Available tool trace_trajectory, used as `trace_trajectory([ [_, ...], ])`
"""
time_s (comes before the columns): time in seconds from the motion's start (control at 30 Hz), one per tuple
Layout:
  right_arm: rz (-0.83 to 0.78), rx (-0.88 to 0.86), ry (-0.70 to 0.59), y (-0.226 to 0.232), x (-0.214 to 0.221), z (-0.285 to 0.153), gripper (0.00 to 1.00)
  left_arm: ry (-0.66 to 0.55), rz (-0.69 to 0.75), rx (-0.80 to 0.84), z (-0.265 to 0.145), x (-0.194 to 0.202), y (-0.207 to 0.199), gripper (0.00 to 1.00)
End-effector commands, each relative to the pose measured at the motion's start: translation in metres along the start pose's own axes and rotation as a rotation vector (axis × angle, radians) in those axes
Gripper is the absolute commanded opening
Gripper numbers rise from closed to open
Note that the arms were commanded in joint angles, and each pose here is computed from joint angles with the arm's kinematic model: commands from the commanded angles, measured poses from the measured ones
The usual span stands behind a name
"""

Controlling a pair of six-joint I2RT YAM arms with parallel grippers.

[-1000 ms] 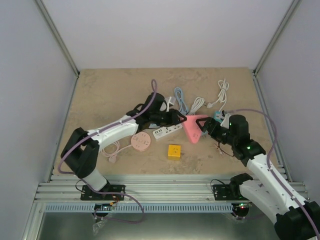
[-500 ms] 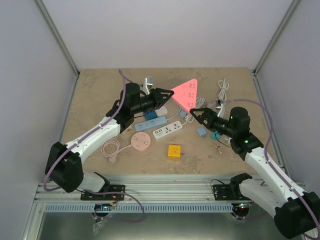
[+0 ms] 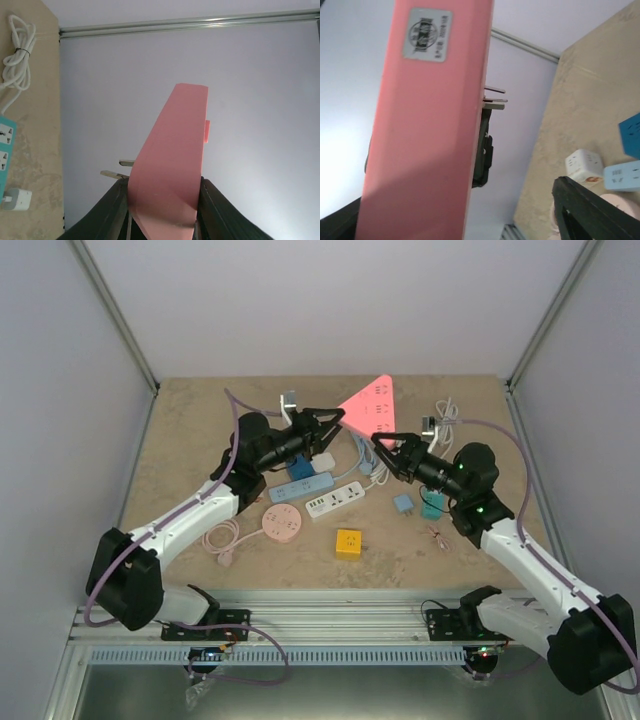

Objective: Insert the plug

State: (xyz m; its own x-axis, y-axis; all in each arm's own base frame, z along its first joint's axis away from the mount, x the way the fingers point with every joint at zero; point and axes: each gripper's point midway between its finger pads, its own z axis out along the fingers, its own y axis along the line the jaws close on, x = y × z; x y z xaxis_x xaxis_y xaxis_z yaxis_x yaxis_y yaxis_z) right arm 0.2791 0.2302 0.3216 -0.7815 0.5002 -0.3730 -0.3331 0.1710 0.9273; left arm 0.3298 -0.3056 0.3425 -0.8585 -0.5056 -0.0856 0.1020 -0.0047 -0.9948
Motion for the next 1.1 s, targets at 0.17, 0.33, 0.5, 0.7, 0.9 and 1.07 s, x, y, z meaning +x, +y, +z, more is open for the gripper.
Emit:
trace_trajectory([
  [0.17, 0.042, -0.059, -0.021, 0.024, -0.018, 0.017, 0.65, 0.014, -0.014, 0.074, -0.01, 0.006, -0.019, 0.16],
  [0.33, 0.085, -0.013, 0.018, 0.011, -0.017, 0.028, 0.6, 0.013, -0.017, 0.03, -0.01, 0.007, -0.001, 0.16],
  [0.5, 0.081, 0.021, 0.04, 0.003, -0.016, 0.034, 0.38, 0.017, -0.022, 0.009, -0.012, 0.009, 0.01, 0.16],
  [0.7, 0.067, 0.008, 0.02, 0.006, -0.018, 0.032, 0.01, 0.028, -0.018, 0.002, -0.013, 0.012, 0.014, 0.27],
  [0.9, 0.055, 0.025, 0.01, 0.0, -0.02, 0.029, 0.01, 0.048, 0.041, -0.043, -0.014, 0.015, 0.019, 0.76],
  [1.07, 0.047, 0.105, -0.061, -0.027, -0.039, 0.003, 0.0, 0.002, 0.192, -0.173, -0.024, 0.007, 0.031, 1.0],
])
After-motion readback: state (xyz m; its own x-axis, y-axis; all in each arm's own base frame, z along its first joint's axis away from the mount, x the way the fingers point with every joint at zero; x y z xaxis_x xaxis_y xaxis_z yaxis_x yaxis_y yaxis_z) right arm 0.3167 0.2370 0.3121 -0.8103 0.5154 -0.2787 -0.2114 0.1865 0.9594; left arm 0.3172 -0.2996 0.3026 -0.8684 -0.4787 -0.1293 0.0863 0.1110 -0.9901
